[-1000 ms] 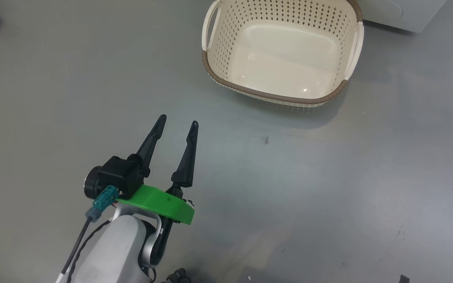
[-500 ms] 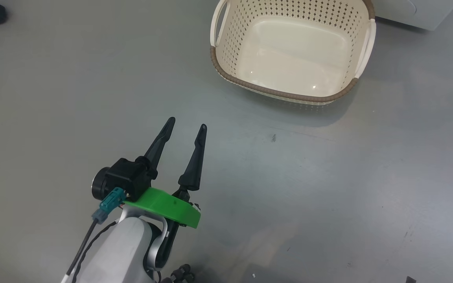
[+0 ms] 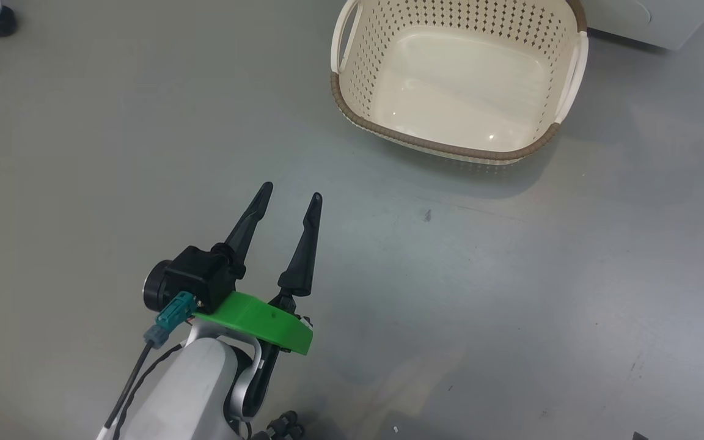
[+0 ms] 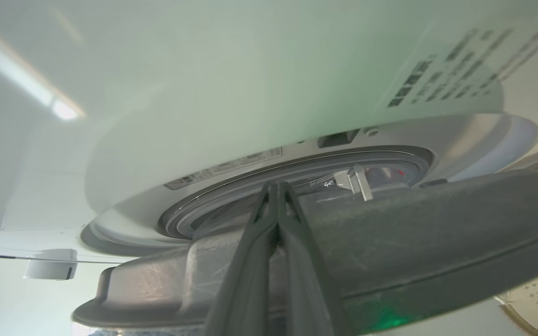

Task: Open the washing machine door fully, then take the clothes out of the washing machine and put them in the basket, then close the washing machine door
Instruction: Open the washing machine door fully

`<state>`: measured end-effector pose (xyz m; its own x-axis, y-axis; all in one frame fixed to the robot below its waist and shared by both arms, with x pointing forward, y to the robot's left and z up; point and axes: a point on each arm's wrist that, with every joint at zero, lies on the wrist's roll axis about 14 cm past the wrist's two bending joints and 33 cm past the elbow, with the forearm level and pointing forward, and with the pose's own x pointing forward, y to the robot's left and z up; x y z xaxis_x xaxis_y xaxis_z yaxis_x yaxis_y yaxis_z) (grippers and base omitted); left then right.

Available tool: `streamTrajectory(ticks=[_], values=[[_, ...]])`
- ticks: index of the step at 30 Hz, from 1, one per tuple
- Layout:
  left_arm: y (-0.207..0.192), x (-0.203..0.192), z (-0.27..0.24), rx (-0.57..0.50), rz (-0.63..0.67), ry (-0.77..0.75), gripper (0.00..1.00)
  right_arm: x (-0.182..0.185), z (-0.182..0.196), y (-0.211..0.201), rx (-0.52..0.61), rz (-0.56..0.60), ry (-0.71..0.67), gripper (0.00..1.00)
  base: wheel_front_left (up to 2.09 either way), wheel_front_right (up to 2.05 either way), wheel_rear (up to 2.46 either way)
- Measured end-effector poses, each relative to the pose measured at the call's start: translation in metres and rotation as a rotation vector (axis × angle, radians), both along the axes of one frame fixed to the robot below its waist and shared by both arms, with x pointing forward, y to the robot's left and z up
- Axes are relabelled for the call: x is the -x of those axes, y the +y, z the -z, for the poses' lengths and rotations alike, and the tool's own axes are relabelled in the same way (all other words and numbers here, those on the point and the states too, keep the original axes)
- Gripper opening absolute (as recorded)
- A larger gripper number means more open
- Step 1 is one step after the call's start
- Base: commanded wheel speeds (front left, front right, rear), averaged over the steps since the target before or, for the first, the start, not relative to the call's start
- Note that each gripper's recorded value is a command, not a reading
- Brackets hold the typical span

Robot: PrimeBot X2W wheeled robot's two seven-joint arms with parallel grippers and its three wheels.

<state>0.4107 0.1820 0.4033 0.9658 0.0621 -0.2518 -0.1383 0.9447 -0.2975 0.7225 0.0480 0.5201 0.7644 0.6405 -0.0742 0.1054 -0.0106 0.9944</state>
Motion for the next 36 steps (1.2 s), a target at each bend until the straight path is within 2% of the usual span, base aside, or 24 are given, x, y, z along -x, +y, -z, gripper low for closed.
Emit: streamTrajectory(ticks=[16, 36], values=[[0.0, 0.001, -0.015, 0.001, -0.005, -0.036, 1.0, 0.012, -0.006, -0.001, 0.031, -0.037, 0.008, 0.0, 0.0, 0.0, 0.0], [0.0, 0.004, -0.035, -0.007, -0.006, -0.09, 1.0, 0.053, 0.017, 0.009, 0.066, -0.145, 0.09, 0.0, 0.0, 0.0, 0.0]])
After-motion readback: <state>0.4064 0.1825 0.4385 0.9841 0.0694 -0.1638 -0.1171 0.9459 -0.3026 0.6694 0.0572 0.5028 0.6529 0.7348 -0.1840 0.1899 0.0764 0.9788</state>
